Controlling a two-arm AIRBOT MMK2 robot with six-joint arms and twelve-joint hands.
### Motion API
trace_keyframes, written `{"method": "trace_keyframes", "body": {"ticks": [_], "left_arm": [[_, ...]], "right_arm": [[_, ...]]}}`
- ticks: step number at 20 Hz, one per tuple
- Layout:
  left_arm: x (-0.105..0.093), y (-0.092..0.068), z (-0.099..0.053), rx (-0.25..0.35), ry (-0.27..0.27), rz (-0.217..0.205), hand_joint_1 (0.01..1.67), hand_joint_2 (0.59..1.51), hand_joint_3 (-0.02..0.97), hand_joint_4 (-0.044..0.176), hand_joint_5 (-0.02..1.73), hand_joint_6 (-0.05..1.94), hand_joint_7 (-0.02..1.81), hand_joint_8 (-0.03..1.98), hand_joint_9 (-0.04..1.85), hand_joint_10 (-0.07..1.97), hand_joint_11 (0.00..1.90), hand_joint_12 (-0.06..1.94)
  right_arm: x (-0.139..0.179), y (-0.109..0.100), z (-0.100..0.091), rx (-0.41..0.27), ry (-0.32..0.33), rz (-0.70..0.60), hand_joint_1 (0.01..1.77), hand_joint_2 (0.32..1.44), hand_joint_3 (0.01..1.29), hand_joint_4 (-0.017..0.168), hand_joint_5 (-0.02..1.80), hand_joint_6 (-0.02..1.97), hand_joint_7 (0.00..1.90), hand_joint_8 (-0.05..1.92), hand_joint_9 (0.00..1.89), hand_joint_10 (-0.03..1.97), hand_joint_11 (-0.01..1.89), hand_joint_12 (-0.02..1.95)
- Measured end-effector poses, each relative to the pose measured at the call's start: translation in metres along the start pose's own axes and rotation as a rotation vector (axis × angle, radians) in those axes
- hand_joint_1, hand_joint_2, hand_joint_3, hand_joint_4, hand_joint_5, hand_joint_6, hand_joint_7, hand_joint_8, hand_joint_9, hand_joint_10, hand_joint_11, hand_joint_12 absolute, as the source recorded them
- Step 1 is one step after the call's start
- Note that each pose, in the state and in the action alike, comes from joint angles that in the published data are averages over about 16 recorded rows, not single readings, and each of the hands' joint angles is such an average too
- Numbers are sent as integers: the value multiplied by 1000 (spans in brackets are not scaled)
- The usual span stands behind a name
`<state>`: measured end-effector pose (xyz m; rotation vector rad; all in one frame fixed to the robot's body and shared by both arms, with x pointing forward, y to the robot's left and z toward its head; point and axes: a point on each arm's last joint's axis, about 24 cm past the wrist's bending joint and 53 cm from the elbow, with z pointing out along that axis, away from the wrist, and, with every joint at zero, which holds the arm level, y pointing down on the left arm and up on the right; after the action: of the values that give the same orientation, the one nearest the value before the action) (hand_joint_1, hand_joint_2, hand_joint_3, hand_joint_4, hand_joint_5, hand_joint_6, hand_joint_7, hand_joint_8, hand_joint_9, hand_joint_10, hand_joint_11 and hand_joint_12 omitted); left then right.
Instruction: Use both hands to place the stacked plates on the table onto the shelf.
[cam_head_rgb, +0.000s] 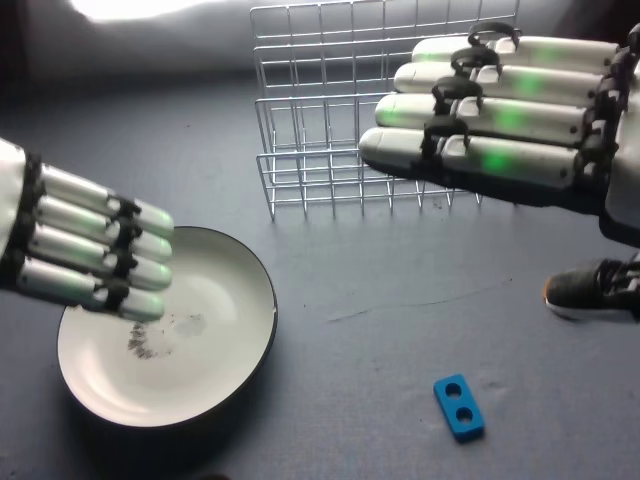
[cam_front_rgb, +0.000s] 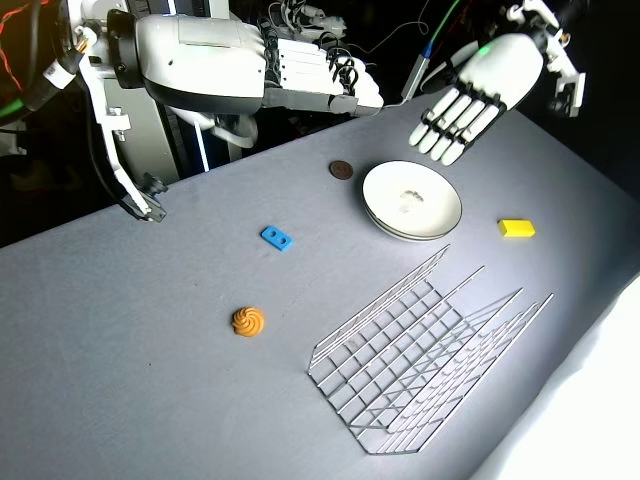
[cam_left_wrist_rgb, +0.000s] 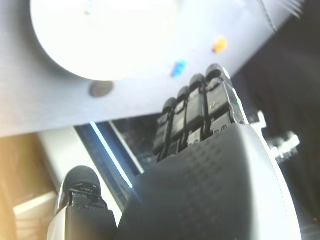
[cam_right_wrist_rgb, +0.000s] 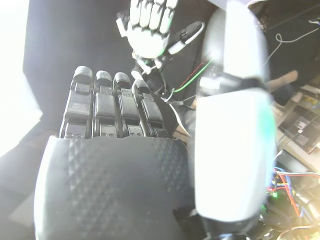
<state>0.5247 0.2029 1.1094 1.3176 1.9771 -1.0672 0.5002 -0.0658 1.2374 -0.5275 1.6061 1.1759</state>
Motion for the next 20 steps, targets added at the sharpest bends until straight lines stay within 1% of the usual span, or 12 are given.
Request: {"method": "trace_keyframes", "body": {"ticks": [5, 7, 12, 16, 20], "left_arm": [[35, 14, 6, -22, 45, -65, 23, 1073, 17, -6, 21, -15, 16, -13, 22, 7, 14, -17], [48, 19, 8, -34, 60, -86, 24, 1075, 15, -5, 21, -15, 15, -13, 22, 7, 14, -17], [72, 33, 8, -73, 94, -122, 24, 1080, 13, -2, 22, -9, 16, -13, 22, 7, 14, -17], [83, 45, 6, -106, 109, -141, 24, 1085, 13, 0, 22, -5, 15, -13, 21, 5, 15, -16], [90, 51, 5, -122, 122, -147, 24, 1086, 13, 2, 18, -3, 11, -11, 18, 1, 14, -16]], "right_arm": [[3, 0, 2, 2, 6, 36, 1259, 917, 17, 3, 19, 17, 22, 10, 14, 8, 21, 16], [4, -2, 3, 7, 7, 54, 1331, 920, 17, 4, 19, 17, 22, 10, 14, 7, 21, 15], [7, -6, 4, 25, 14, 76, 1369, 939, 16, 3, 21, 17, 22, 10, 14, 8, 22, 14], [11, -10, 4, 40, 21, 71, 1369, 975, 16, 4, 20, 17, 21, 10, 14, 8, 22, 14], [16, -16, 3, 52, 31, 49, 1367, 1007, 16, 4, 20, 16, 21, 9, 14, 8, 22, 14]]}}
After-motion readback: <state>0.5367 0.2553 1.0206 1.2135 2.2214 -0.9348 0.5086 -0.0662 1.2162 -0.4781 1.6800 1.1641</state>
